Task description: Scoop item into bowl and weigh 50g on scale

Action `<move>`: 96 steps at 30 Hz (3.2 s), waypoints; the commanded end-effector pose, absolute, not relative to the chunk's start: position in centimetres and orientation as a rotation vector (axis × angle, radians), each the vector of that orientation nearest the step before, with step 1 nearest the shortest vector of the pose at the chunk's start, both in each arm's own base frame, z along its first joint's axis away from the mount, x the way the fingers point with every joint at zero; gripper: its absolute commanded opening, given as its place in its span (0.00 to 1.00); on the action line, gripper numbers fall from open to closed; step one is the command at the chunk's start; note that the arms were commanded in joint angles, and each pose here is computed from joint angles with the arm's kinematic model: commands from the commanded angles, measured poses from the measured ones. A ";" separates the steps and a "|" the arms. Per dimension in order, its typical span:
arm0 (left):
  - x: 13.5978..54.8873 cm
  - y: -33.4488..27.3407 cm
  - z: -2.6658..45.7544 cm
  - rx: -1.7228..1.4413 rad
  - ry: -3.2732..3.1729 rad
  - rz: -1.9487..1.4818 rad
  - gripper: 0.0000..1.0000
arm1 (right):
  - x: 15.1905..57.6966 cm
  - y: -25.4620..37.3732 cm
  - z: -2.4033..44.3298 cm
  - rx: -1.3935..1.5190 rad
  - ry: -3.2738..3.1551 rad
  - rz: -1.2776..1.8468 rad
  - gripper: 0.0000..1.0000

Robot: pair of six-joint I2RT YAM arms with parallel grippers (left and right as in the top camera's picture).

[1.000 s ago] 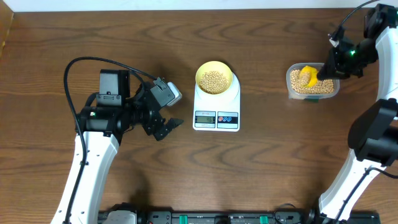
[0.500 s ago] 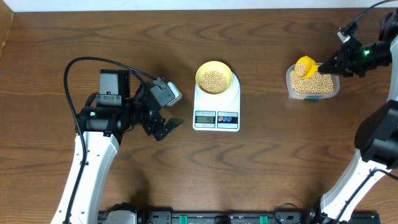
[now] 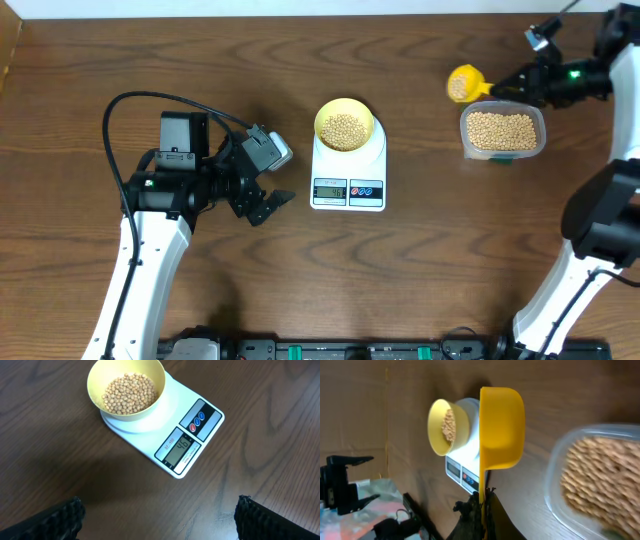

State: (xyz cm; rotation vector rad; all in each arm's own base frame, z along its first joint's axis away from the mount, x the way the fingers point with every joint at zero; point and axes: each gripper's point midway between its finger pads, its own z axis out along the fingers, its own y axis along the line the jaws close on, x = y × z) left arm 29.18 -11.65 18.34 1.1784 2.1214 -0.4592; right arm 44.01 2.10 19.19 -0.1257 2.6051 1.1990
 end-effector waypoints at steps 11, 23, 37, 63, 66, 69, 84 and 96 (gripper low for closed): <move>29.3 -11.4 18.1 1.189 2.121 -0.447 0.97 | 45.2 13.9 22.3 -0.324 2.532 1.291 0.01; 29.3 -11.4 18.1 1.189 2.121 -0.447 0.97 | 44.1 20.3 20.5 -0.524 2.608 1.113 0.01; 29.3 -11.4 18.1 1.189 2.122 -0.447 0.98 | 43.4 22.9 19.3 -0.669 2.624 0.951 0.01; 29.3 -11.4 18.1 1.189 2.121 -0.447 0.98 | 43.0 23.8 18.7 -0.765 2.617 0.853 0.01; 29.3 -11.4 18.1 1.189 2.121 -0.447 0.97 | 43.1 23.7 18.3 -0.774 2.626 0.803 0.01; 29.3 -11.4 18.1 1.189 2.121 -0.447 0.98 | 43.0 23.9 18.3 -0.815 2.610 0.794 0.01; 29.3 -11.4 18.1 1.190 2.121 -0.447 0.98 | 42.5 24.7 18.1 -0.902 2.584 0.758 0.01; 29.3 -11.4 18.1 1.189 2.121 -0.447 0.97 | 42.3 24.8 17.7 -1.003 2.560 0.678 0.01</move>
